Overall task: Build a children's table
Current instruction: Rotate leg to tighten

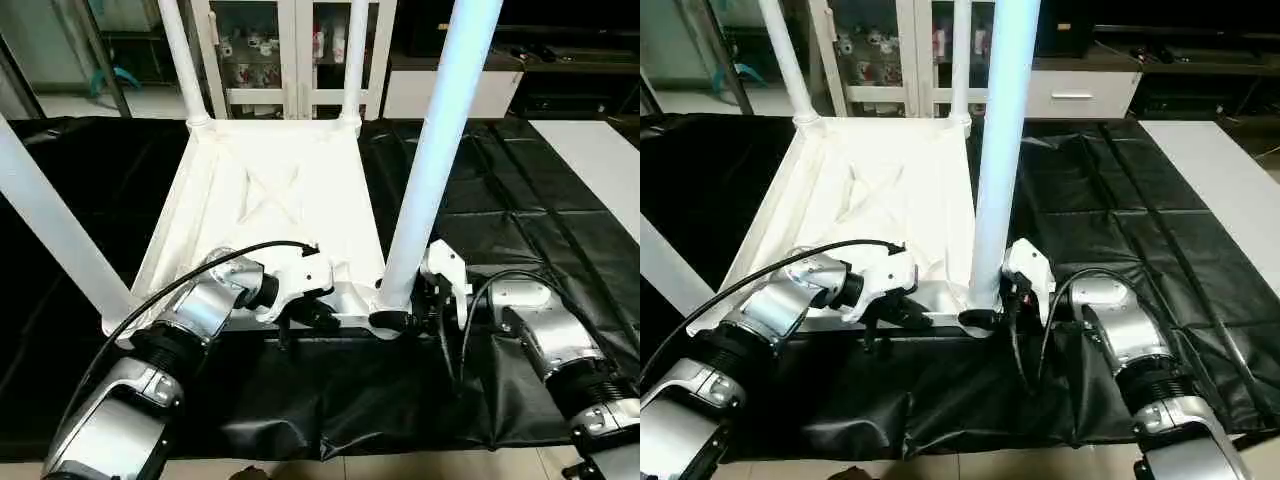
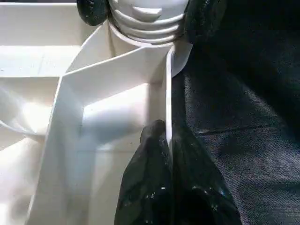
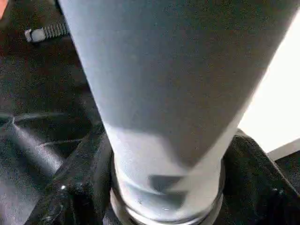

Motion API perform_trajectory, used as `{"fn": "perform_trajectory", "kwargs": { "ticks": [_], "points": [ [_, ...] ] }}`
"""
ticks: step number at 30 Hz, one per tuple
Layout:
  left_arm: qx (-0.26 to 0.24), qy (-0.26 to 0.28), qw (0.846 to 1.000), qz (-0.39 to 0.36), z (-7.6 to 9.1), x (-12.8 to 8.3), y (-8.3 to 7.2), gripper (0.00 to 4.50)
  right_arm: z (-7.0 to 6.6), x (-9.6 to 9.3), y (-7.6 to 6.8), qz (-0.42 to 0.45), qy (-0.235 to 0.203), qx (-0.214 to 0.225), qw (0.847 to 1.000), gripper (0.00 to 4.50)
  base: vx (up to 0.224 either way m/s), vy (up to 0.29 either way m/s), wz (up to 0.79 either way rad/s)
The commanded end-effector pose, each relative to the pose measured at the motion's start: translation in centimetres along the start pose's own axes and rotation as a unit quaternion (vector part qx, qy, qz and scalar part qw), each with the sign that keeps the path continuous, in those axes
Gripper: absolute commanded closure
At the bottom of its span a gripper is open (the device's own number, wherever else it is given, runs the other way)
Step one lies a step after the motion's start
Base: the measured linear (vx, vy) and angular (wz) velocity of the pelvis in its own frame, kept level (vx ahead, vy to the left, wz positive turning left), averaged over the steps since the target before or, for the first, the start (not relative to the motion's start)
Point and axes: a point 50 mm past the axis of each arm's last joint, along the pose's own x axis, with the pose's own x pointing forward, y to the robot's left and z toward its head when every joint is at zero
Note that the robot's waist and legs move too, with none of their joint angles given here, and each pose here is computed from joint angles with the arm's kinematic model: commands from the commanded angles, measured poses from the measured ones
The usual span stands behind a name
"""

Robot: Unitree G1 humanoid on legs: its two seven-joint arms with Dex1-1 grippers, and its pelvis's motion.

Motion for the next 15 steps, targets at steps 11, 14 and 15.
{"fn": "perform_trajectory", "kwargs": {
  "ticks": [11,14,15],
  "points": [
    [-0.084,-0.027,0.984,0.152,0.7,3.5,1.9,4.5,-1.3,3.5,-2.5,-0.342,-0.069,0.143,0.926,1.8,0.0,0.0,0.0],
    [-0.096,-0.028,0.977,0.187,1.1,3.8,2.4,4.5,-1.3,4.3,-2.6,-0.381,-0.069,0.159,0.908,1.8,0.0,0.0,0.0],
    [-0.099,-0.024,0.973,0.208,1.3,4.0,2.7,4.5,-1.2,4.8,-2.7,-0.398,-0.071,0.163,0.9,1.8,0.0,0.0,0.0]
  ]
}}
